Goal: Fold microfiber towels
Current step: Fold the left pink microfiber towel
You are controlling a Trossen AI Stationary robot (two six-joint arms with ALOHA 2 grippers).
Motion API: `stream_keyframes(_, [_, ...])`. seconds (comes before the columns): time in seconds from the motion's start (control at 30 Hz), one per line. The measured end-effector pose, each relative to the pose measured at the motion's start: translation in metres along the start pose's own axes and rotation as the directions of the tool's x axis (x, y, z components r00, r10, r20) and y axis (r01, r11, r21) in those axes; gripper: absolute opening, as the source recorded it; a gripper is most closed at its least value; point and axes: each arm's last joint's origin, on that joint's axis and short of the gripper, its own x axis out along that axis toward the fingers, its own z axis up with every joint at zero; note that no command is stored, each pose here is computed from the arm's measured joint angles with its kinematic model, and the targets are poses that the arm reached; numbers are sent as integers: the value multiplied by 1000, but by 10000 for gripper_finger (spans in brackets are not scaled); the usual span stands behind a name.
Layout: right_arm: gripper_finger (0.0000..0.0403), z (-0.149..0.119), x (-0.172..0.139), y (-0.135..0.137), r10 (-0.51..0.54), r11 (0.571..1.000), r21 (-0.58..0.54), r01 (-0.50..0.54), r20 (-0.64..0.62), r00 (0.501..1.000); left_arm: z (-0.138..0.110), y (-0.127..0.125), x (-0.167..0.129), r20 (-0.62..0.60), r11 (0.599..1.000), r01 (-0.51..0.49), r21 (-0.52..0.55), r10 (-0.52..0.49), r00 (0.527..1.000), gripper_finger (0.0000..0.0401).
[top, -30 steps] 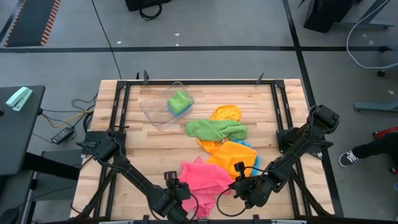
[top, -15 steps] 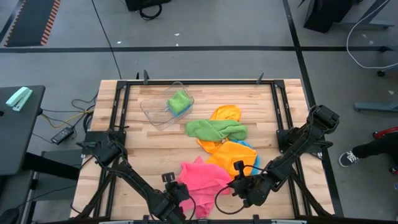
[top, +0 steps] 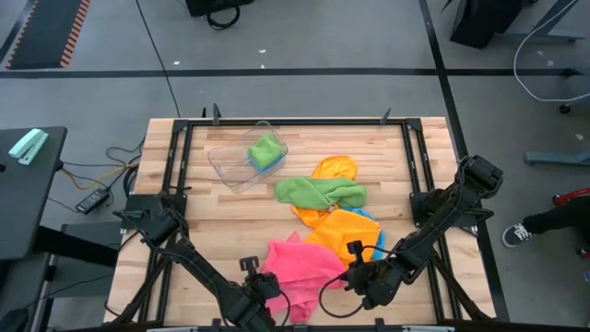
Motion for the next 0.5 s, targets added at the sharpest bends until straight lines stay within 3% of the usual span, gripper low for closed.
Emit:
stream_keyframes(0.2, [13, -1, 0, 0, -1, 1000, 15, 2, -6, 1000, 2, -4, -7, -19, 999, 53, -1, -53, 998, 49])
stream_keyframes(0.5, [13, -1, 0, 0, -1, 1000, 19, 1, -5, 1000, 3, -6, -7, 0, 998, 58, -26, -58, 998, 179])
